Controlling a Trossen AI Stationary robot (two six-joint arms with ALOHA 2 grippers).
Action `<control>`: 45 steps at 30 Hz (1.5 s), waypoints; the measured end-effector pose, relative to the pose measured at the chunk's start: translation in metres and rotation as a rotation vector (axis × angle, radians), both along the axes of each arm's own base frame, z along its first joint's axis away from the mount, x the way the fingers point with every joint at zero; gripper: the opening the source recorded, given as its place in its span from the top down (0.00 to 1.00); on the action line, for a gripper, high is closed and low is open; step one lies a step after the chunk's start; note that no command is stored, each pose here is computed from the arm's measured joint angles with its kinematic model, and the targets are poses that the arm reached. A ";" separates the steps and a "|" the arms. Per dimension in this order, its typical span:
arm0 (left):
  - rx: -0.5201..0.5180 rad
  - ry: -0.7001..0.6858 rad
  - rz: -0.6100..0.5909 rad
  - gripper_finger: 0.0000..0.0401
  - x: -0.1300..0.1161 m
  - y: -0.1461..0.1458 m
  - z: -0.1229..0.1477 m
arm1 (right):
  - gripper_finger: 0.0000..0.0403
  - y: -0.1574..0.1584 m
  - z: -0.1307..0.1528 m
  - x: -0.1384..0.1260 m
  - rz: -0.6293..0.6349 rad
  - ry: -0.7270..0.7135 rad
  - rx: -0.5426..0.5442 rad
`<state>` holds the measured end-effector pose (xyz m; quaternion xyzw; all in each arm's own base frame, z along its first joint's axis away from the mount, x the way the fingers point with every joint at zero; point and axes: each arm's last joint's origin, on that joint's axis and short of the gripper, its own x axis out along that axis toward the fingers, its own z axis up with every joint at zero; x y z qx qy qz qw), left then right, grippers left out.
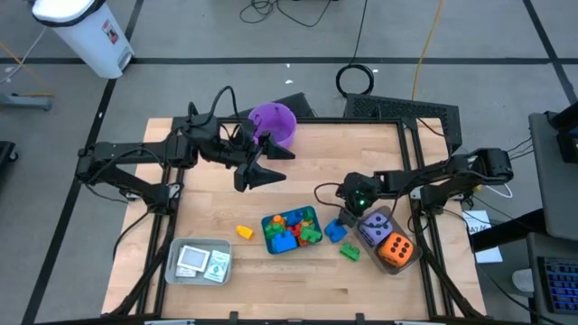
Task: Pick & Place Toys
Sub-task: Put the blue game piece into the blue bin
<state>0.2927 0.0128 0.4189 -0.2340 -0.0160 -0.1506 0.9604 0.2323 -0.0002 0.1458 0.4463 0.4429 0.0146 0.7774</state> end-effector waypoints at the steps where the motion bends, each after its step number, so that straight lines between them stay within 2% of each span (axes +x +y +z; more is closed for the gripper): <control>1: 0.000 0.000 0.000 0.00 0.000 0.000 0.000 | 0.69 0.000 0.000 0.002 -0.002 -0.011 0.002; 8: 0.000 0.005 0.001 0.00 0.000 0.000 -0.001 | 0.69 0.000 -0.011 0.010 -0.015 -0.004 0.027; 13: -0.001 0.017 0.001 0.00 0.001 0.000 -0.002 | 0.69 0.003 -0.021 0.014 0.027 0.014 0.092; 21: -0.002 0.027 0.001 0.00 0.001 0.000 -0.003 | 0.70 0.005 -0.018 0.018 0.041 -0.036 0.094; 25: -0.003 0.027 0.008 0.00 0.001 0.000 -0.003 | 0.75 0.008 -0.016 0.021 0.054 -0.076 0.089; 34: -0.002 0.028 0.008 0.00 0.001 0.000 -0.003 | 0.98 0.017 -0.024 0.024 0.089 -0.068 0.092; 45: -0.004 0.050 0.008 0.00 0.001 0.000 -0.005 | 1.00 0.014 -0.018 0.029 0.107 -0.152 0.119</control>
